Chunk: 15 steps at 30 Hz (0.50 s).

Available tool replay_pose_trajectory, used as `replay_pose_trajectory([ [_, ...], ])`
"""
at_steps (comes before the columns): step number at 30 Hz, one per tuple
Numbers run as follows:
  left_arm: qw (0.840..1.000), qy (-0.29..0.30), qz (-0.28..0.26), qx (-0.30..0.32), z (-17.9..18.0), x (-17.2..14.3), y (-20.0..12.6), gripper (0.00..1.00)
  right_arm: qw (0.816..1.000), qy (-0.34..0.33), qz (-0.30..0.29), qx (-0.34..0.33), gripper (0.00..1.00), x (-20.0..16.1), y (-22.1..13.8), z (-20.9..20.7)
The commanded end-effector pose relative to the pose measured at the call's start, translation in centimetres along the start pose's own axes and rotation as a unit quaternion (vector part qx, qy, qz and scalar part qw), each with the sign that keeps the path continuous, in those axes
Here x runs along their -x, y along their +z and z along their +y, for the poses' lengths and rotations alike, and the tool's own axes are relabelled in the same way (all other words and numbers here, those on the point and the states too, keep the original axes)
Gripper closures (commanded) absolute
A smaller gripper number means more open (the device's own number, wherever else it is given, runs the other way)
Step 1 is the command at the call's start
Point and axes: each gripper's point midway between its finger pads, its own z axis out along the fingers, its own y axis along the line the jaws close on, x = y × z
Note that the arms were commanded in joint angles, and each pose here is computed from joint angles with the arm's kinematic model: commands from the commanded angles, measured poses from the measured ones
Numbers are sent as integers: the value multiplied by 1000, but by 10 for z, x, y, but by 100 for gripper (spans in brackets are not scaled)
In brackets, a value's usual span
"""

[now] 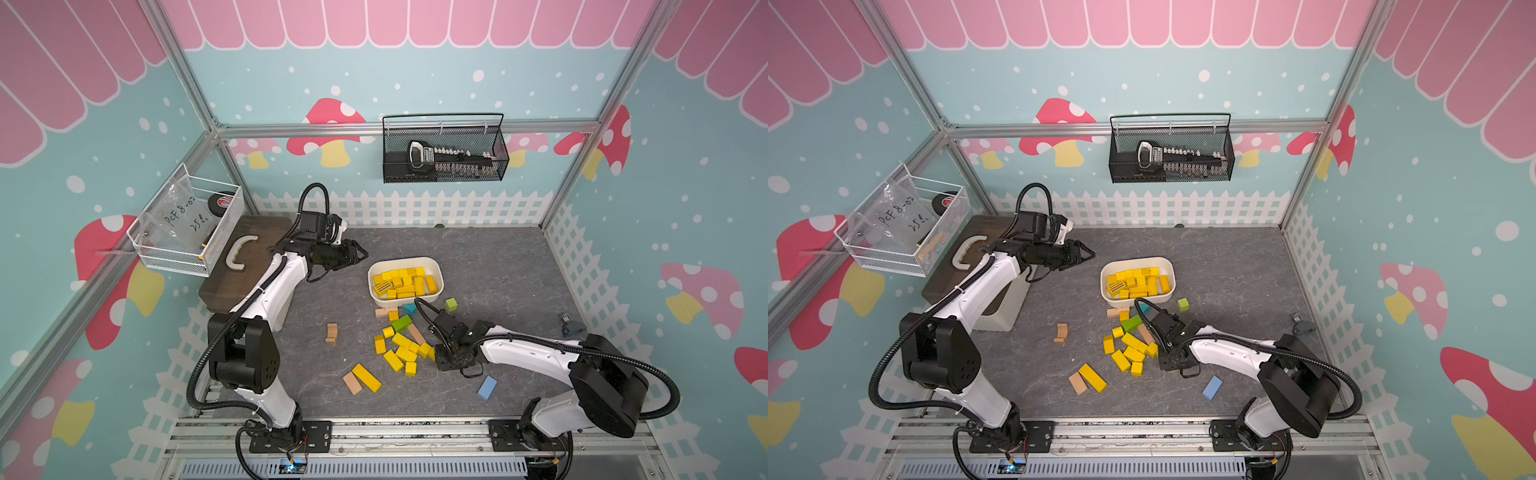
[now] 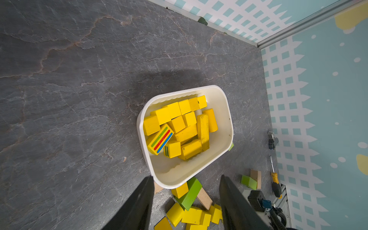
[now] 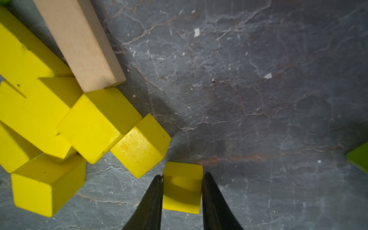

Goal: Pick out the yellow building blocks
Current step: Pick up the building block from the center of the board.

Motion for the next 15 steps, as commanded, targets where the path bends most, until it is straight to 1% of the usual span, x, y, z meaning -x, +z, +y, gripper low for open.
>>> replay_pose_trajectory([
  [1,1000,-5,1,-8,1,-1,1,43,1000,5,8,-11,70,-2,5,-4],
  [4,1000,-6,2,-9,1,-1,2,43,1000,6,3,-11,72,0,1,-4],
  [11,1000,-8,2,-11,1,-1,2,43,999,12,-33,11,77,6,-15,-3],
  [15,1000,-9,3,-13,0,-1,3,43,999,9,-41,17,77,10,-21,-1],
])
